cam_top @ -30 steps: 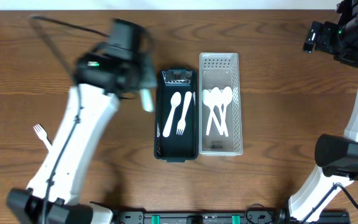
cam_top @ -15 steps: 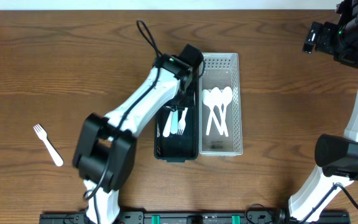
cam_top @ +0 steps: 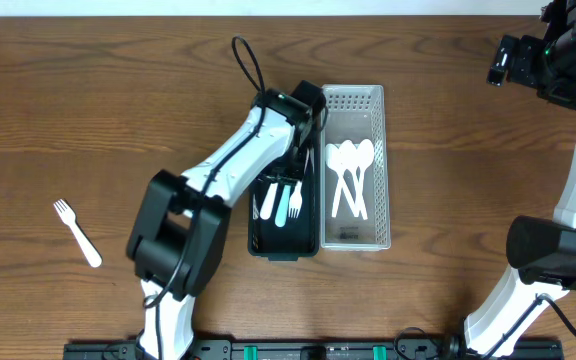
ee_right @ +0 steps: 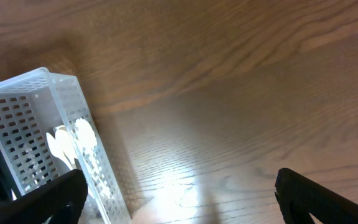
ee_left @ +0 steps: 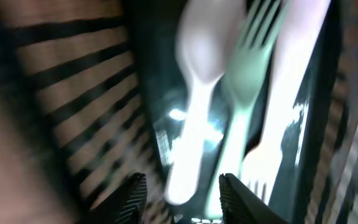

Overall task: Pack container
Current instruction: 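Place the green fork in the black basket with the left gripper, then move the left gripper back and grasp the last white fork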

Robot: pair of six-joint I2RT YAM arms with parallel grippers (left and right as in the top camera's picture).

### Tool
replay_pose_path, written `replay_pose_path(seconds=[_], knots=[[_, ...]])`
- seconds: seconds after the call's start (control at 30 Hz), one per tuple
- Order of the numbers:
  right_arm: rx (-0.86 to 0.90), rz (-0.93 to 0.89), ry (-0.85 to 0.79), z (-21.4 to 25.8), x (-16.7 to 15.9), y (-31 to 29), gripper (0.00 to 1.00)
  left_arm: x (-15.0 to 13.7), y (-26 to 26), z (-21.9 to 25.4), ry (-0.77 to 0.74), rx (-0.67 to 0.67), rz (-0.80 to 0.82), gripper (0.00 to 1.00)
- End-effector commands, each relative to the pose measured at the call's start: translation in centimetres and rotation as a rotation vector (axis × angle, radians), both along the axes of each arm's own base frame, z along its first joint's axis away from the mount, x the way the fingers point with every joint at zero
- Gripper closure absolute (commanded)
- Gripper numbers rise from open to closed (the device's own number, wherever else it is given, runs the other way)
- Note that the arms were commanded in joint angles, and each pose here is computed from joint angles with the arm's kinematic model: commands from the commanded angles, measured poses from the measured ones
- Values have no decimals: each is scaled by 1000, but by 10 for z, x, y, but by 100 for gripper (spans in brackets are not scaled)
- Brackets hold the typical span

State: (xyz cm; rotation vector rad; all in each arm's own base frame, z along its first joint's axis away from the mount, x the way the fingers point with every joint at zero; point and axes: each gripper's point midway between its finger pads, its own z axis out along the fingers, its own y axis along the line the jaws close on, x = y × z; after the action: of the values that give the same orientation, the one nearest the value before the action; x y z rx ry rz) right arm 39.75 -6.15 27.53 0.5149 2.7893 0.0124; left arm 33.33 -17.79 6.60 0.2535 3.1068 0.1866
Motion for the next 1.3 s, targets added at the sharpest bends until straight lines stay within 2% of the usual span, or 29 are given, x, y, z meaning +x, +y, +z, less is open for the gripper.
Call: replay_pose_path(seconds=[0.0,0.1,0.23,0.33,0.43,0.6,0.7,0.83,1.07,1.27], knots=[[-12,-10,-1,1,-1,-6,1,26,20,97,-248,-4,-22,59],[-13,-9,-1,1,-1,-6,1,27,56,157,-388,24,43,51],[-14,-3,0,1,-1,-6,1,11,135,219,-537,47,233,47],[-14,-3,0,1,-1,-6,1,-10,204,241,-579,82,430,46],[-14,-3,0,1,-1,-6,1,-32,270,243,-577,120,641,46],[-12,-9,-1,1,-1,-6,1,-59,344,207,-489,77,930,46],[-11,-12,-1,1,-1,-6,1,-70,375,168,-425,25,1058,46],[-9,-17,-1,1,-1,-6,1,-86,404,104,-309,26,1168,45],[-4,-32,-3,1,-1,-6,1,-91,412,12,-117,9,1198,45],[-4,-32,-2,1,-1,-6,1,-80,404,-33,-22,-79,1128,45]])
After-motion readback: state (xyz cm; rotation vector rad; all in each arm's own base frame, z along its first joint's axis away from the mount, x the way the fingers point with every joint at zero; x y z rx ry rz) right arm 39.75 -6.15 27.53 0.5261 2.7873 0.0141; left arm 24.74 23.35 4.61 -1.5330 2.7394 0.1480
